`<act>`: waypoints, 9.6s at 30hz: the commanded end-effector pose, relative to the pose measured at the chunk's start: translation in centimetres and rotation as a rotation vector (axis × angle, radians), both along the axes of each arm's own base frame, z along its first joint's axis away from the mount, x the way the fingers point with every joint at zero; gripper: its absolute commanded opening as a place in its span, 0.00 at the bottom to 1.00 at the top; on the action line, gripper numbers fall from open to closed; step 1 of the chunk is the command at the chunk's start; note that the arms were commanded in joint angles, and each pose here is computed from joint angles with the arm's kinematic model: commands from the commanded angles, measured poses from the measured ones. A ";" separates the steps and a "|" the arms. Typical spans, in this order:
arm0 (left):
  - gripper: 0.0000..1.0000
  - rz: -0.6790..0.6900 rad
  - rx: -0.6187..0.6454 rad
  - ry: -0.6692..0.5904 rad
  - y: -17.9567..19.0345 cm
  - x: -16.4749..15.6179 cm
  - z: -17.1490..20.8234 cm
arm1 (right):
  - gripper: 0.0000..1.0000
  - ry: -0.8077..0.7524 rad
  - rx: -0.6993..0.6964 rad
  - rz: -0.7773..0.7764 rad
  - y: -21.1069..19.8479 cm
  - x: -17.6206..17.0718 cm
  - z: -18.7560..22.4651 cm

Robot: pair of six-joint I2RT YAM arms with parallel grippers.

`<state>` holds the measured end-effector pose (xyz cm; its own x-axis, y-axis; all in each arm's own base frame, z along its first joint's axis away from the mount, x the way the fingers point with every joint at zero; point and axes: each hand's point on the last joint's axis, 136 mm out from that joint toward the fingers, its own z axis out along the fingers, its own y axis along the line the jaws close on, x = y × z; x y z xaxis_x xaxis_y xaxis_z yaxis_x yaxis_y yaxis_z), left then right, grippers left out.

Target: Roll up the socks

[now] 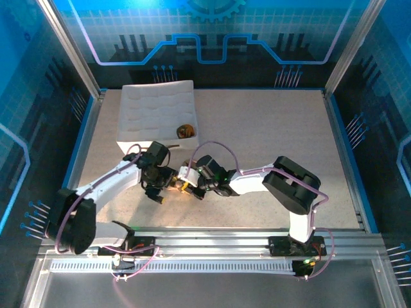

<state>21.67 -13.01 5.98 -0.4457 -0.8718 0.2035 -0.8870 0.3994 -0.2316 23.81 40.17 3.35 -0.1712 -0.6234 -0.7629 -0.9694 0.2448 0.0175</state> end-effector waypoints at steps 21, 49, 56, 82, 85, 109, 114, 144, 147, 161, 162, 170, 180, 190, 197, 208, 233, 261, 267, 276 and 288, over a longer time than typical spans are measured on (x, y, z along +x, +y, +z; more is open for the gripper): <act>0.62 -0.105 0.072 -0.040 -0.9 2.2 -5.0 | 0.00 0.765 -0.209 -0.214 -5.7 -1.8 -8.2; 0.18 -0.020 0.116 0.398 1.8 -6.8 -7.7 | 0.56 -0.546 -0.119 0.154 0.5 -1.5 2.3; 0.17 -0.035 0.092 0.389 1.5 -6.3 -7.4 | 0.36 -0.489 -0.247 0.115 0.2 -0.4 -1.5; 0.79 0.038 0.020 -0.109 2.4 0.3 0.8 | 0.00 0.376 -0.207 -0.040 -3.2 -2.1 -6.8; 0.75 0.005 -0.019 -0.182 1.4 2.2 0.8 | 0.00 0.502 -0.191 -0.079 -3.4 -1.8 -7.1; 0.13 -0.055 0.161 0.275 1.9 -4.6 -7.2 | 0.28 0.482 -0.008 -0.068 -2.1 -0.3 -1.6; 0.05 -0.038 0.124 0.375 1.8 -9.3 -7.4 | 0.46 0.024 0.094 0.021 -2.4 -1.8 3.1; 0.04 -0.030 0.152 0.416 1.3 -8.1 -7.0 | 0.30 -0.370 -0.161 0.131 1.5 -5.2 -1.0; 0.09 -0.039 0.143 0.395 1.1 -7.7 -6.6 | 0.15 -0.334 -0.193 0.107 0.7 -5.0 -2.0; 0.88 -0.013 0.056 0.019 1.5 -1.9 1.2 | 0.00 0.112 -0.214 0.011 -4.1 -5.8 -6.3; 0.88 -0.025 0.056 -0.018 1.6 -1.5 1.6 | 0.00 0.153 -0.214 0.001 -4.4 -5.9 -6.6; 0.73 -0.101 -0.030 -0.133 -0.5 0.3 0.7 | 0.00 0.452 -0.161 -0.103 -6.0 -5.7 -8.3; 0.51 -0.222 0.024 -0.056 -2.6 0.1 -3.3 | 0.00 0.568 -0.172 -0.152 -7.3 -6.4 -10.0; 0.15 -0.272 0.160 0.223 -0.6 -5.1 -7.2 | 0.28 0.349 -0.150 -0.088 -6.2 -4.3 -6.7; 0.09 -0.292 0.197 0.297 -0.5 -5.4 -6.7 | 0.46 -0.088 -0.046 -0.060 -5.1 -2.2 0.7; 0.10 -0.314 0.187 0.319 -2.4 -4.0 -6.5 | 0.53 -0.193 -0.007 -0.088 -2.6 -2.9 3.4; 0.49 -0.310 0.106 0.120 -4.3 -0.7 -1.7 | 0.00 0.150 -0.213 -0.215 -7.1 -3.6 -5.6; 0.51 -0.368 0.066 -0.084 -4.1 2.2 -2.0 | 0.00 0.387 -0.265 -0.295 -9.9 -3.7 -9.0; 0.38 -0.390 0.133 0.054 -3.3 0.7 -5.3 | 0.00 0.401 -0.267 -0.323 -10.2 -2.7 -9.4; 0.18 -0.356 0.207 0.377 -0.1 -6.2 -6.9 | 0.00 0.346 -0.171 -0.045 -6.7 -3.0 -6.8; 0.13 -0.152 0.210 0.435 0.4 -8.1 -6.2 | 0.25 0.089 -0.071 0.158 -3.3 -4.7 -1.4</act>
